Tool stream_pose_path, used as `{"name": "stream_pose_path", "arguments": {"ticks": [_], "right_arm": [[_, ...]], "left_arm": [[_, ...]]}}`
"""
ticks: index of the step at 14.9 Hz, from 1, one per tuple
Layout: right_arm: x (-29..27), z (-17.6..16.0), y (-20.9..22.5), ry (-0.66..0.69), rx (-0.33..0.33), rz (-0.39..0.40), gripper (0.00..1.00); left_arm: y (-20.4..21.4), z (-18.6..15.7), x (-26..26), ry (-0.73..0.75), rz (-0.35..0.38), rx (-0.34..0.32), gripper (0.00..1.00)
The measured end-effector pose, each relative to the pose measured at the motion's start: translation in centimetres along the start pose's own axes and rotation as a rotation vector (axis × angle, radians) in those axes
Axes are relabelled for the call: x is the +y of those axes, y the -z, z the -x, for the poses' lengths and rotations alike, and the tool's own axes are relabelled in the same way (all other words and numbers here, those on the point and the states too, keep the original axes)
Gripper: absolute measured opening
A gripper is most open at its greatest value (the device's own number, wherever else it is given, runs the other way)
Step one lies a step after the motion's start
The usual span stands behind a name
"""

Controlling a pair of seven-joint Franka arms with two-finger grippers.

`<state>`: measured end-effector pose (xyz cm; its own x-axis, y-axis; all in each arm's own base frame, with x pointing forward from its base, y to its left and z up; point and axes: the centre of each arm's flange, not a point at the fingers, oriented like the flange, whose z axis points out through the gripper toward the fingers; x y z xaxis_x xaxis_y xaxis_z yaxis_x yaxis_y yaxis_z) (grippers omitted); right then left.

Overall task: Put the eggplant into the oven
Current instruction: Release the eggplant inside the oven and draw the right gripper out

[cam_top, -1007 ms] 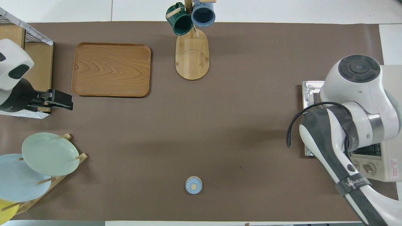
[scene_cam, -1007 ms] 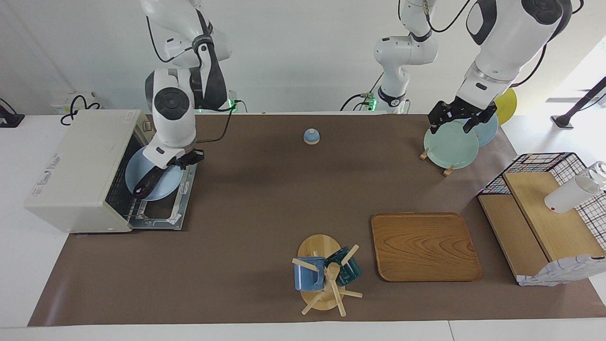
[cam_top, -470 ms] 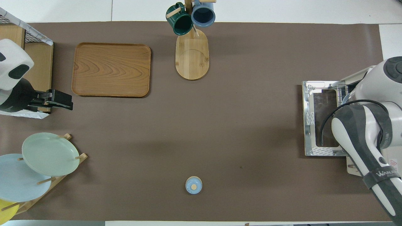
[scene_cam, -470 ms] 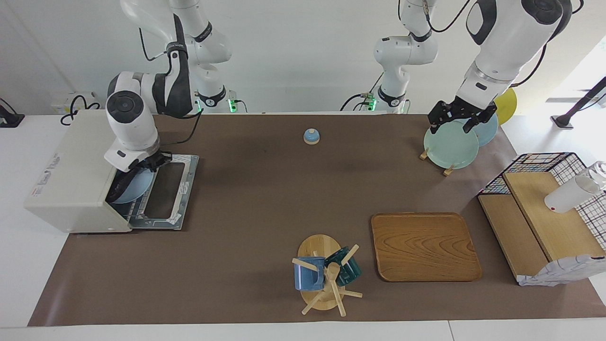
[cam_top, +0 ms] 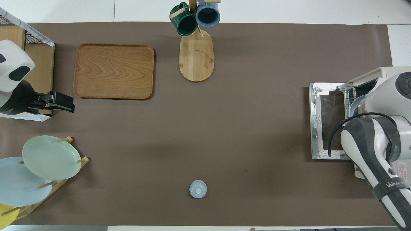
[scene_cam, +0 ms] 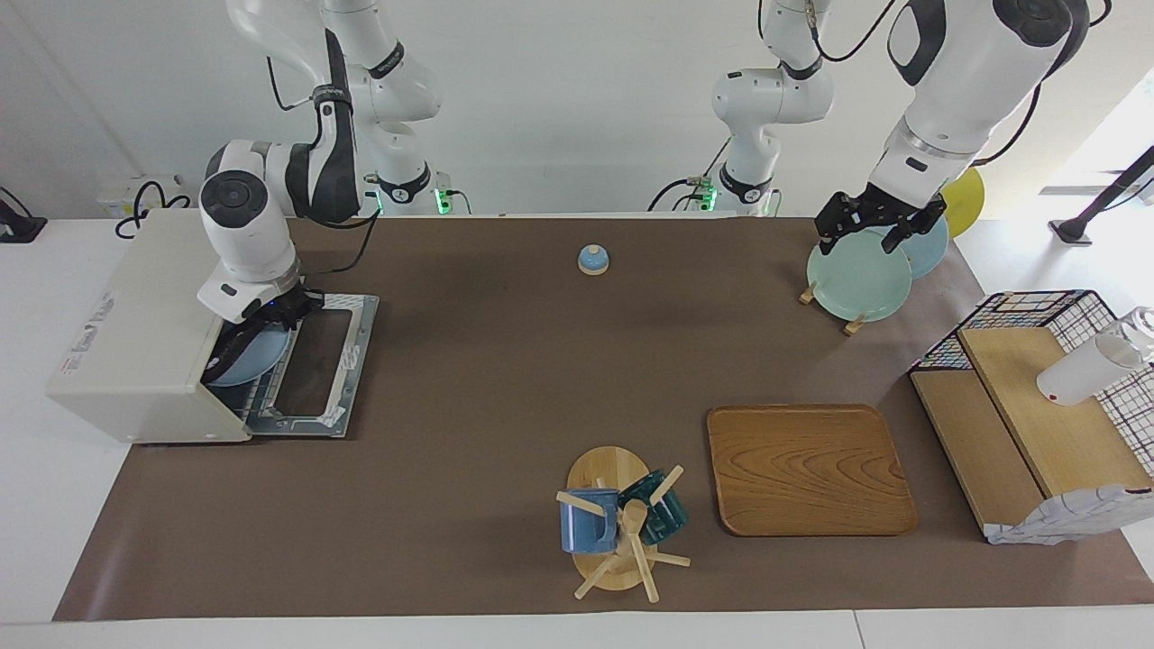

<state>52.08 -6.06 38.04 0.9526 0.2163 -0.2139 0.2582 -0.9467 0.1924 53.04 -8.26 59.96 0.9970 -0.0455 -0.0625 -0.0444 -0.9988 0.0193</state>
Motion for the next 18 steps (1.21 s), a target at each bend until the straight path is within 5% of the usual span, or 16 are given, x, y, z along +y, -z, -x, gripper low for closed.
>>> {"name": "stream_pose_path", "arguments": {"ticks": [3, 7, 10, 13, 18], "right_arm": [[-0.2, -0.1, 0.0, 0.005, 0.001, 0.001, 0.38], [-1.3, -0.7, 0.8, 0.027, 0.024, 0.010, 0.39], [-4.4, -2.1, 2.6, 0.040, 0.072, 0.000, 0.30], [-7.8, -3.7, 3.1, 0.031, 0.136, 0.000, 0.01], [-9.7, -6.1, -1.8, 0.039, 0.137, -0.011, 0.01]], "left_arm": [[0.0, 0.0, 0.0, 0.000, 0.000, 0.000, 1.00], [0.0, 0.0, 0.0, 0.000, 0.000, 0.000, 1.00], [0.0, 0.0, 0.0, 0.000, 0.000, 0.000, 1.00], [0.0, 0.0, 0.0, 0.000, 0.000, 0.000, 1.00], [0.0, 0.0, 0.0, 0.000, 0.000, 0.000, 1.00]]}}
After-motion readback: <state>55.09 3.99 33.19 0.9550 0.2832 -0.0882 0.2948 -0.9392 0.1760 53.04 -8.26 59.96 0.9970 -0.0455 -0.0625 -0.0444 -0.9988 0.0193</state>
